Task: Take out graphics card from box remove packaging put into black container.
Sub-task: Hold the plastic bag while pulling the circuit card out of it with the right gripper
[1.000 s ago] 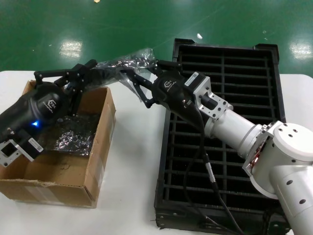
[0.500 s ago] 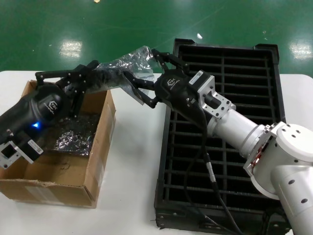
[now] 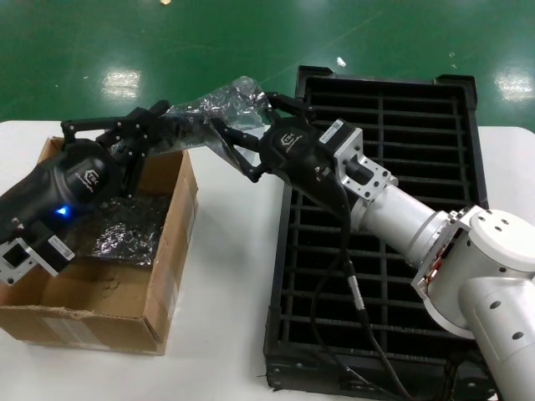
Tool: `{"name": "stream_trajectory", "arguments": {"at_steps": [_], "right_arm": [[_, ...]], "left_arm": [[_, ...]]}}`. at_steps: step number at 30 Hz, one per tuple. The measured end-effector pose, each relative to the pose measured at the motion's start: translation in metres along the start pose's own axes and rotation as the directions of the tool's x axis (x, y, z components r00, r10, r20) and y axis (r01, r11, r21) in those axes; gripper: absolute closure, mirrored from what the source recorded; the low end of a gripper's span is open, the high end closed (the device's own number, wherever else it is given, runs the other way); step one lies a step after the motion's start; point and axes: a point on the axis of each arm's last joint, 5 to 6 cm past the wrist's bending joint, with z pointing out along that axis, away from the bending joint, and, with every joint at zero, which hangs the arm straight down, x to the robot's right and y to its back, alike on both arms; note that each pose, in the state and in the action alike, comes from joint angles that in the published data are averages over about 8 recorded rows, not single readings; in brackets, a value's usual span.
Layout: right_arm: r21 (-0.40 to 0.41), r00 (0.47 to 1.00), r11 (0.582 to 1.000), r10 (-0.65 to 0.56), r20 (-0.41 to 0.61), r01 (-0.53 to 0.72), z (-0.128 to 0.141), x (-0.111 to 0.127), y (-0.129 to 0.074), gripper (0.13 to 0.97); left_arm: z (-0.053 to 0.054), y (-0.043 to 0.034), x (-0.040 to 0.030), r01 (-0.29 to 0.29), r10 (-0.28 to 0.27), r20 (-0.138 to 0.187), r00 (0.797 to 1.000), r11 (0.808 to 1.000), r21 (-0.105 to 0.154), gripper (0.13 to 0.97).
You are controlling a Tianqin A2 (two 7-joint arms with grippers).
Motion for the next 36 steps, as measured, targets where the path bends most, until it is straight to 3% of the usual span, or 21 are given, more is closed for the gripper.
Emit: {"name": "stream_trajectory", "arguments": {"at_steps": [17, 27, 36], "right_arm": [[-0.017, 0.999, 1.000, -0.017, 0.050, 0.018, 0.003, -0.006, -0.001, 0.909], [-0.025, 0.999, 0.999, -0.036, 0.036, 0.037, -0.003, -0.004, -0.006, 0.920], [-0.068, 0.995, 0.992, -0.102, 0.003, 0.102, -0.023, 0.003, -0.027, 0.920]], "left_arm": [[0.002, 0.0018, -0.0010, 0.005, -0.005, 0.015, 1.000, 1.000, -0.014, 0.958], [0.000, 0.0042, -0.0012, -0.016, 0.016, 0.013, 1.000, 1.000, -0.027, 0.958], [-0.004, 0.0066, -0.0004, -0.061, 0.062, 0.011, 0.998, 0.997, -0.044, 0.958]]}}
